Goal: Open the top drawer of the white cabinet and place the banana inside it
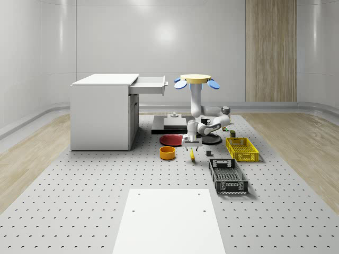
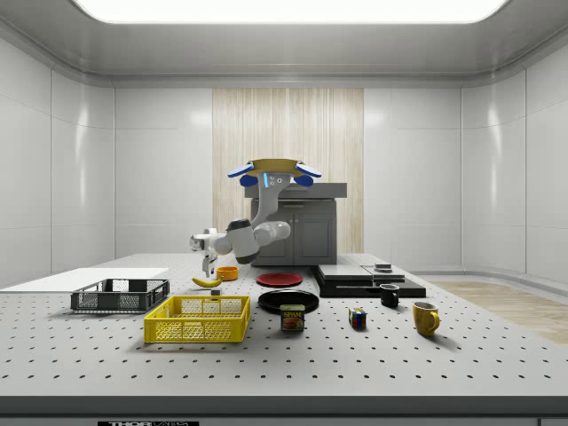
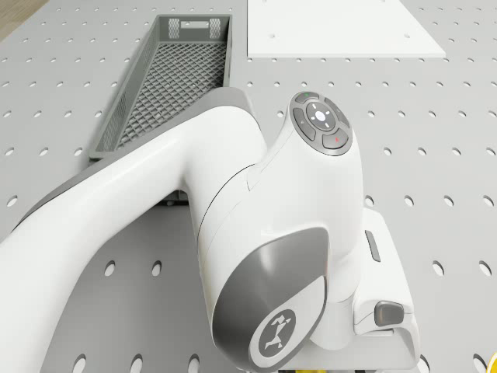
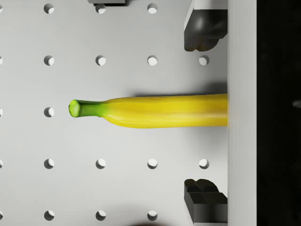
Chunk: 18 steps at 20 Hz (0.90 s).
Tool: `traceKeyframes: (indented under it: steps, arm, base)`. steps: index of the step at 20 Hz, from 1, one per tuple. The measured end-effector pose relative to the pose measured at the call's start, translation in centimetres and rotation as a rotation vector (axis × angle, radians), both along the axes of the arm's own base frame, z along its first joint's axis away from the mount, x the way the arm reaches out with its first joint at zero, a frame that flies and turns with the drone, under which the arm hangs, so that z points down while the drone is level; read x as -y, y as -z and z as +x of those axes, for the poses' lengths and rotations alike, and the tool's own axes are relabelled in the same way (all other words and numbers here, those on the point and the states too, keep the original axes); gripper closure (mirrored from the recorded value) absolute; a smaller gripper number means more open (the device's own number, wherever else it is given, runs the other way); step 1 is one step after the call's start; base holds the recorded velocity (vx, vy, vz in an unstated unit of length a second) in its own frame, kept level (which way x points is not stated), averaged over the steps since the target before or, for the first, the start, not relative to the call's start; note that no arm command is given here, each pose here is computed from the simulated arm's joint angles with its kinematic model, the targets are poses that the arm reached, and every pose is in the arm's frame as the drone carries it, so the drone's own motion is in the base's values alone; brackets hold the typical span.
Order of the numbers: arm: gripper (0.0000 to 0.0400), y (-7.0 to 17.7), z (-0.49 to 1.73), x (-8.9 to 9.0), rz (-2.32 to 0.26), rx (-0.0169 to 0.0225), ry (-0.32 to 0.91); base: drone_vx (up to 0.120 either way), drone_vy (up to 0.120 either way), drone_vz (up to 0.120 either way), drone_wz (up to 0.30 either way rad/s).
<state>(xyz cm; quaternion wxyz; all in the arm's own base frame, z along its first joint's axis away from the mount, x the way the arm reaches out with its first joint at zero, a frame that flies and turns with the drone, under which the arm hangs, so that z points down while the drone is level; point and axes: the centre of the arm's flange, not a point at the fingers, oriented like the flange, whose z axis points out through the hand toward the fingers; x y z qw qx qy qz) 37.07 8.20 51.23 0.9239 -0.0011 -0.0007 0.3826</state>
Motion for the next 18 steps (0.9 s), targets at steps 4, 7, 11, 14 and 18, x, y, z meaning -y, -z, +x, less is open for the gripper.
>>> traceKeyframes:
  steps: [4, 7, 11, 14, 18]
  arm:
    - [0.0000, -1.1, 0.22, 0.0, 0.000, 0.0000, 0.000]
    - [0.0000, -1.6, 1.09, 0.0, 0.000, 0.0001, 0.000]
    - [0.0000, -2.3, 2.12, 0.0, 0.000, 0.0001, 0.000]
    - [0.0000, -3.0, 2.51, 0.0, 0.000, 0.0001, 0.000]
    - [0.0000, -4.1, 2.78, 0.0, 0.000, 0.0002, 0.000]
  base:
    - [0.000, 0.000, 0.000, 0.000]
    - [0.000, 0.000, 0.000, 0.000]
    - [0.000, 0.000, 0.000, 0.000]
    - [0.000, 0.000, 0.000, 0.000]
    - [0.000, 0.000, 0.000, 0.000]
